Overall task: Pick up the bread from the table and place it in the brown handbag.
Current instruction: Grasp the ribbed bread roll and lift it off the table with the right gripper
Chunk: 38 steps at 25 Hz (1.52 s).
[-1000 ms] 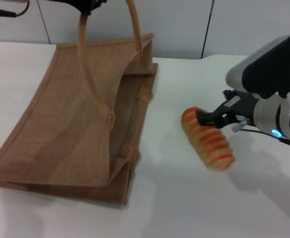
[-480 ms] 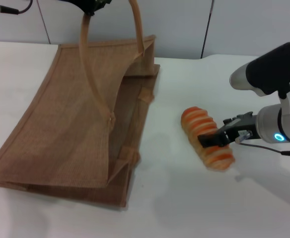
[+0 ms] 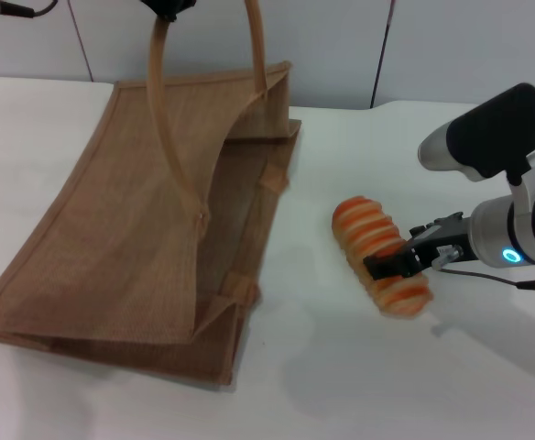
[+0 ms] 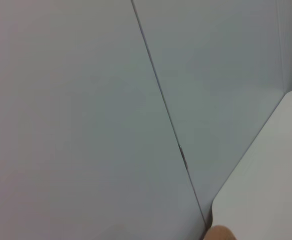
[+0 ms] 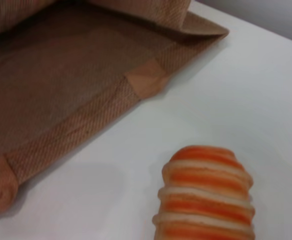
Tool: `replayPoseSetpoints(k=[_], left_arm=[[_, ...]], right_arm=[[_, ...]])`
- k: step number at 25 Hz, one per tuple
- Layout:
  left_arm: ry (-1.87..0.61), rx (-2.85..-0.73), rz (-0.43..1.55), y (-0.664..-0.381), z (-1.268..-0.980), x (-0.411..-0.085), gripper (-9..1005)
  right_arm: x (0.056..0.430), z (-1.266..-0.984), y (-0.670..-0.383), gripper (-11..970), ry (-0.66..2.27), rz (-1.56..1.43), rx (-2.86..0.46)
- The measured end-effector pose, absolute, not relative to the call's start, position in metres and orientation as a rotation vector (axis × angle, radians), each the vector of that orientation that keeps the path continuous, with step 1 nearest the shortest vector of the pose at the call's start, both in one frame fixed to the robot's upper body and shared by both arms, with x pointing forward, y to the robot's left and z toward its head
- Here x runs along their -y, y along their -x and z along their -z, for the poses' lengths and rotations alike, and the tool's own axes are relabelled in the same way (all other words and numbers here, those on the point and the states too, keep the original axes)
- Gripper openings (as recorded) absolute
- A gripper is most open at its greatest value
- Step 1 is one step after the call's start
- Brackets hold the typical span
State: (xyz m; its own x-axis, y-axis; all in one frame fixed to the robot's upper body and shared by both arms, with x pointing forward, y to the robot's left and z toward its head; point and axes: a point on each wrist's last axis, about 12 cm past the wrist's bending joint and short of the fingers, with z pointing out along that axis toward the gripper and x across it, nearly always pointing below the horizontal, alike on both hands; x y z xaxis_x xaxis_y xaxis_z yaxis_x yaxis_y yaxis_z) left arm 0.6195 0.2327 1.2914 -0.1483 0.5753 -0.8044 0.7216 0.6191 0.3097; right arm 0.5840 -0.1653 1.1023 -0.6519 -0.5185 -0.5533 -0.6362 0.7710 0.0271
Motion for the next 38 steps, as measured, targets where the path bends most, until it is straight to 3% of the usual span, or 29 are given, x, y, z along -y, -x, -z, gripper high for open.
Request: replayPoseSetpoints(k=[20, 38], left_arm=[[-1.061, -1.822, 0.169, -0.618, -1.296, -0.229, 121], [-1.117, -1.794, 0.16, -0.615, -1.298, -0.214, 122]], right_arm=[[0.168, -1.092, -0.593, 879, 0.853, -0.273, -2.489], [0.164, -1.105, -0.602, 693, 0.841, -0.293, -2.445]])
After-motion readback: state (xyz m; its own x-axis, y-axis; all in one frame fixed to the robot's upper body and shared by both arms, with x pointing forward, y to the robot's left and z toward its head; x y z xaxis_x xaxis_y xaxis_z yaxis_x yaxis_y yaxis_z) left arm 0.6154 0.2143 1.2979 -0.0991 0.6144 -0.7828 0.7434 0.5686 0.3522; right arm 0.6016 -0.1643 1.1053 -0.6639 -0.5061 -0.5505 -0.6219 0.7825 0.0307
